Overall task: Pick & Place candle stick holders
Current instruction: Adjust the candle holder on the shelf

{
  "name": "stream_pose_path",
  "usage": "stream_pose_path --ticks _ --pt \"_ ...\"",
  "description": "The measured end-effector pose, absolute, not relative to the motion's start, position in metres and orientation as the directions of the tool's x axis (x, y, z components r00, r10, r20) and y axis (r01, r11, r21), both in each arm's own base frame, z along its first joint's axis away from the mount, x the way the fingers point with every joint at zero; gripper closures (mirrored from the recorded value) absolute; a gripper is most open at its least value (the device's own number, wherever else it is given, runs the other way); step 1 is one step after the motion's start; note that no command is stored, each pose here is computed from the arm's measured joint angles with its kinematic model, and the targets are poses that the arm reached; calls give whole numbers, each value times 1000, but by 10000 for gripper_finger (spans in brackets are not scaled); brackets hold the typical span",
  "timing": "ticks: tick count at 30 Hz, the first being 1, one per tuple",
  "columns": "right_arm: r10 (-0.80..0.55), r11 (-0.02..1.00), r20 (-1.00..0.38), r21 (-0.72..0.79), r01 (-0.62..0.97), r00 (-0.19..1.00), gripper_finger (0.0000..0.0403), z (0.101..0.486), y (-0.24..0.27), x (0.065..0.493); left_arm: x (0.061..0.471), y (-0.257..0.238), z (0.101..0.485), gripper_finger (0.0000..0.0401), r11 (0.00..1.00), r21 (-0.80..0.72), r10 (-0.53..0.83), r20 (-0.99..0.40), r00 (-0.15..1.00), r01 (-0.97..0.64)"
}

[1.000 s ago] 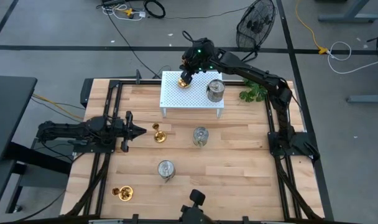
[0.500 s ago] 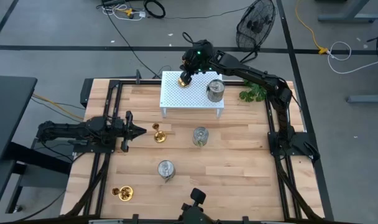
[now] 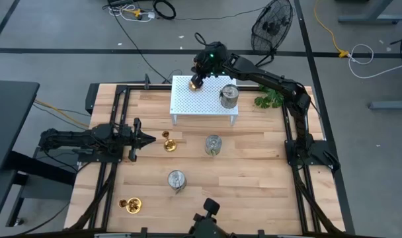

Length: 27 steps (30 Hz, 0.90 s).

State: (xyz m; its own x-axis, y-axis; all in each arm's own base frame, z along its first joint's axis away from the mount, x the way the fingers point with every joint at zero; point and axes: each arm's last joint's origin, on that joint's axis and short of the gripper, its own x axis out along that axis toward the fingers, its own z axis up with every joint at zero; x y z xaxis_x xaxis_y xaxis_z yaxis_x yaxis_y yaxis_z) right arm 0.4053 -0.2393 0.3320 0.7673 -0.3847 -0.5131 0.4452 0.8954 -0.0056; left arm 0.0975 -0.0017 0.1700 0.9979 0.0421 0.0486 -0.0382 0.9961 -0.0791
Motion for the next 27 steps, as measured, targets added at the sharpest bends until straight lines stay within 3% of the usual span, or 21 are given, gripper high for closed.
stream_pose_path --ticks 19,27 --pt "-391 892 -515 -6 453 763 389 332 -242 403 97 -2 170 369 996 -79 42 48 998 -38" --pt "-391 891 -515 -6 453 763 371 332 -242 404 97 -2 170 369 996 -79 42 48 998 -38"
